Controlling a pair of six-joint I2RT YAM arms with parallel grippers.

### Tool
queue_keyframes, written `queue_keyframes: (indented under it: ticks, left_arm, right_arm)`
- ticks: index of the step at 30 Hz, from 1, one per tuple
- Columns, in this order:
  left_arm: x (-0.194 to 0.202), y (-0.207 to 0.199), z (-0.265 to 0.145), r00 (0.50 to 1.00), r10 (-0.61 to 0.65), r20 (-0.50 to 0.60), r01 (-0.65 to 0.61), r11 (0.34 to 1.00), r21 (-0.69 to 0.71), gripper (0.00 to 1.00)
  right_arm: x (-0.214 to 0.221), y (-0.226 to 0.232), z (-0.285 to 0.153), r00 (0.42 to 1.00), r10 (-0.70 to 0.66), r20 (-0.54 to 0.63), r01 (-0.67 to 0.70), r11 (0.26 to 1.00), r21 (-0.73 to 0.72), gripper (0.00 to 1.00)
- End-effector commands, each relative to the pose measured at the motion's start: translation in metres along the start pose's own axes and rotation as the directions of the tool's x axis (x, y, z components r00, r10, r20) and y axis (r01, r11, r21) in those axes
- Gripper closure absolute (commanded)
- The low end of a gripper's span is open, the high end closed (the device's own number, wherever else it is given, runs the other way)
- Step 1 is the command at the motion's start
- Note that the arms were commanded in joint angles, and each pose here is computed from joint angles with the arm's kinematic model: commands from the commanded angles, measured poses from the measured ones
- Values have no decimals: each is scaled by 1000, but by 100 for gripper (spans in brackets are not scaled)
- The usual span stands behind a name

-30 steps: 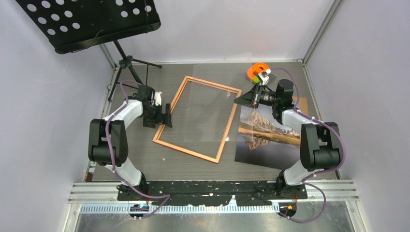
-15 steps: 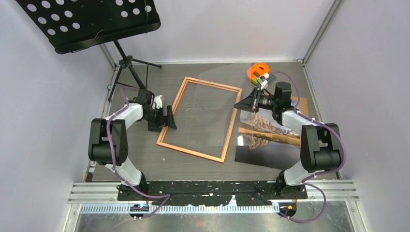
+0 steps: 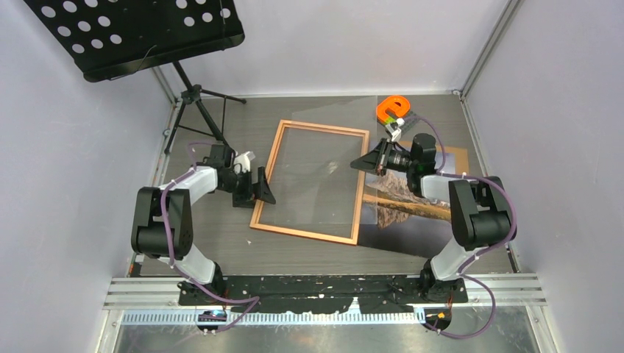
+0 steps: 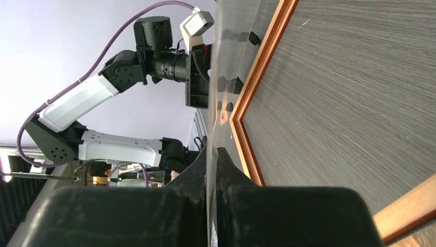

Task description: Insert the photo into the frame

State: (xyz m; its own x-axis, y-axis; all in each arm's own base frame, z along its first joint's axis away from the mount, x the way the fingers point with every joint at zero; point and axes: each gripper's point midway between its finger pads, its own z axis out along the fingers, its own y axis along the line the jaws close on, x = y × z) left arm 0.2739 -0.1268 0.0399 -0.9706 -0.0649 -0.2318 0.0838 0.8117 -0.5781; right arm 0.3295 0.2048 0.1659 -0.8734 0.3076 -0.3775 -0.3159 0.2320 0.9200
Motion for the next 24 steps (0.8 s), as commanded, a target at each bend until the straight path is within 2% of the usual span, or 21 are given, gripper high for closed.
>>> queue_keyframes:
  ticks: [1, 8, 17, 24]
  left_arm:
    - [14, -7, 1, 999, 27, -28, -25, 998, 51, 7]
    - [9, -5, -2, 999, 47, 3, -47, 999, 28, 0]
    - [-12, -11, -17, 991, 86, 106, -90, 996, 26, 1]
    - [-19, -10, -14, 990, 79, 118, -85, 995, 44, 0]
  right_arm:
    - [-14, 24, 5, 998, -44, 46, 49, 993, -105, 94]
    - [-11, 20, 14, 999, -22, 39, 26, 993, -113, 94]
    - [-7, 9, 21, 1000, -8, 30, 12, 994, -110, 94]
    - [-5, 5, 24, 999, -15, 32, 18, 995, -98, 94]
